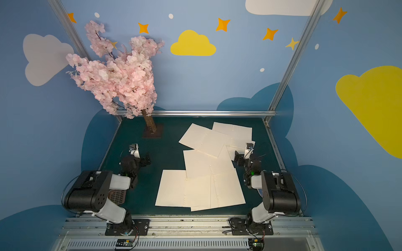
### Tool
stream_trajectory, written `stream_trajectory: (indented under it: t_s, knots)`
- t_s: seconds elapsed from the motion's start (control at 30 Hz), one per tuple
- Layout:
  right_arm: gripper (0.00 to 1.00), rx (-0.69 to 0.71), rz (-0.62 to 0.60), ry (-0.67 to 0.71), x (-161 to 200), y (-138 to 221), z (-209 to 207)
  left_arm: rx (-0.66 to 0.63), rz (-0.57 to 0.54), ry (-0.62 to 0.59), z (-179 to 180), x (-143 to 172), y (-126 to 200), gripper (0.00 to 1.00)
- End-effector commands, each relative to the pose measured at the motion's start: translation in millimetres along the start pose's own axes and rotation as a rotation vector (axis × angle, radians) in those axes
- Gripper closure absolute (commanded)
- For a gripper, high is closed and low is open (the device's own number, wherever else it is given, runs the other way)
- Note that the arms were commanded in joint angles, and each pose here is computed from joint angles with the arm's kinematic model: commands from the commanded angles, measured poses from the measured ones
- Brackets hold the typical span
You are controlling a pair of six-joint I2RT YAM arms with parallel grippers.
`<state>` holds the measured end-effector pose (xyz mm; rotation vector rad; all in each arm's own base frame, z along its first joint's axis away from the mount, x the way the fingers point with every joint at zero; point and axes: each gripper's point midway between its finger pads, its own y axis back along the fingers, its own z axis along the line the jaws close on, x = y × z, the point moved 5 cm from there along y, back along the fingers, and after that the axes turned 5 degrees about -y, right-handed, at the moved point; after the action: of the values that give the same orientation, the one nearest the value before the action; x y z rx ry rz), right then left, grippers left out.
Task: Close the notebook
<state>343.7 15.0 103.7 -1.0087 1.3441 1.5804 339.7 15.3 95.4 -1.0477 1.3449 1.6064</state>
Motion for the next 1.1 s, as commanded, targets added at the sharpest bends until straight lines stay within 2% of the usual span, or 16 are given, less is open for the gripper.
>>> stream_trajectory:
  t_s: [0.0, 0.83, 0.93, 1.07]
  knots:
    - [0.03, -0.018, -0.023, 0.007, -7.0, -2.4, 3.7, 0.008, -0.021, 0.006, -1.2, -8.6, -2.1, 0.0]
    - [0.03, -0.019, -0.023, 0.008, -7.1, -2.4, 3.7, 0.008, -0.022, 0.006, -1.1, -8.6, -1.7, 0.0]
    - [0.03, -0.019, -0.023, 0.008, -7.0, -2.4, 3.9, 0.07, -0.021, -0.02, -9.1, -9.5, -2.6, 0.0]
    - [0.03, -0.018, -0.022, 0.007, -6.7, -2.3, 3.7, 0.073, -0.021, -0.018, -9.4, -9.8, -2.6, 0.0]
